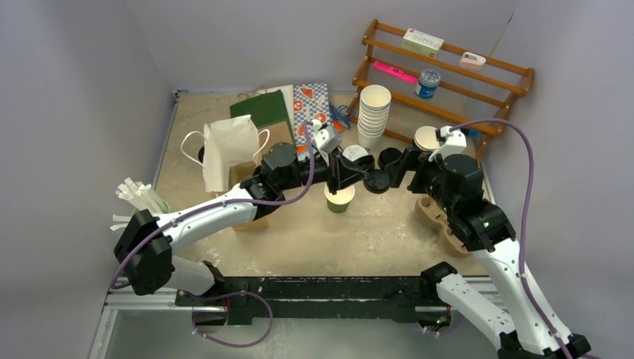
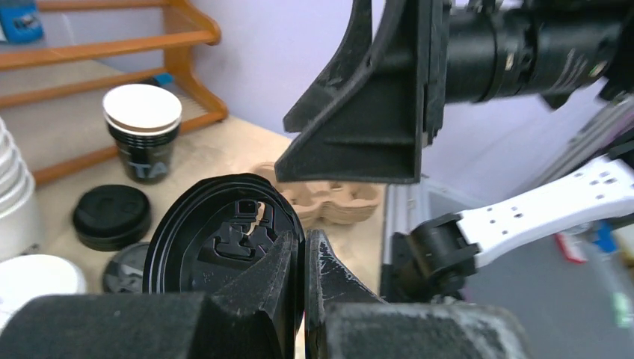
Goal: Pack the takeout coffee
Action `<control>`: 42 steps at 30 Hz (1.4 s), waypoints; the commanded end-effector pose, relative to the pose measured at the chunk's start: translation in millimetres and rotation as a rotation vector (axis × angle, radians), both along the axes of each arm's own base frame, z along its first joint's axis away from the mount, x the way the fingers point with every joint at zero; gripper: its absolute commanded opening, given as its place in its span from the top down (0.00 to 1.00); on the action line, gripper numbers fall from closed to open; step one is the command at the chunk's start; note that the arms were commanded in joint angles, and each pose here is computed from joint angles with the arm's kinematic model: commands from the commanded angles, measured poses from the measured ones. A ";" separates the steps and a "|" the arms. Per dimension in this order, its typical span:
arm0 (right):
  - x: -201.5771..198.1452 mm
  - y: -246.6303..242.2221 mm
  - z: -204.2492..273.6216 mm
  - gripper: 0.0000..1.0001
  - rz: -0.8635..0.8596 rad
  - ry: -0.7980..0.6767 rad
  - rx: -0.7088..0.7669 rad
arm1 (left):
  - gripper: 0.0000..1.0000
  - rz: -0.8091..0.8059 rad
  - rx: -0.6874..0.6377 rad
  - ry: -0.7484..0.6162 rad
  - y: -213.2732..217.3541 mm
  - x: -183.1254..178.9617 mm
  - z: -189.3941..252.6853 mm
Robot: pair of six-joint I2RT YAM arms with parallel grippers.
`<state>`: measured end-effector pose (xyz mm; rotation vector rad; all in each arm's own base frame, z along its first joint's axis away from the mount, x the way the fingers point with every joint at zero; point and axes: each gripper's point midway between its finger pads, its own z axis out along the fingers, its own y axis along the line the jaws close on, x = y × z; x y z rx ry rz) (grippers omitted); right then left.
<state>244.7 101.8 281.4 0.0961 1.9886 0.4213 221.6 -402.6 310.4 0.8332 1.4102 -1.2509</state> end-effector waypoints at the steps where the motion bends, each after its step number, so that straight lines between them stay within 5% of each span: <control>1: -3.4 25.8 19.0 0.02 0.172 -0.129 0.035 | 1.00 -0.102 -0.113 0.262 4.5 -11.5 38.2; 13: -31.9 66.1 21.3 0.02 0.478 -0.320 0.106 | 1.00 -0.160 -0.290 0.519 27.8 3.1 67.7; 28: -22.6 100.6 80.0 0.02 0.504 -0.350 0.560 | 1.00 -0.184 -0.548 0.626 43.8 4.5 93.9; 42: -21.4 126.9 83.2 0.02 0.537 -0.344 0.542 | 1.00 -0.138 -0.594 0.641 42.1 16.9 88.9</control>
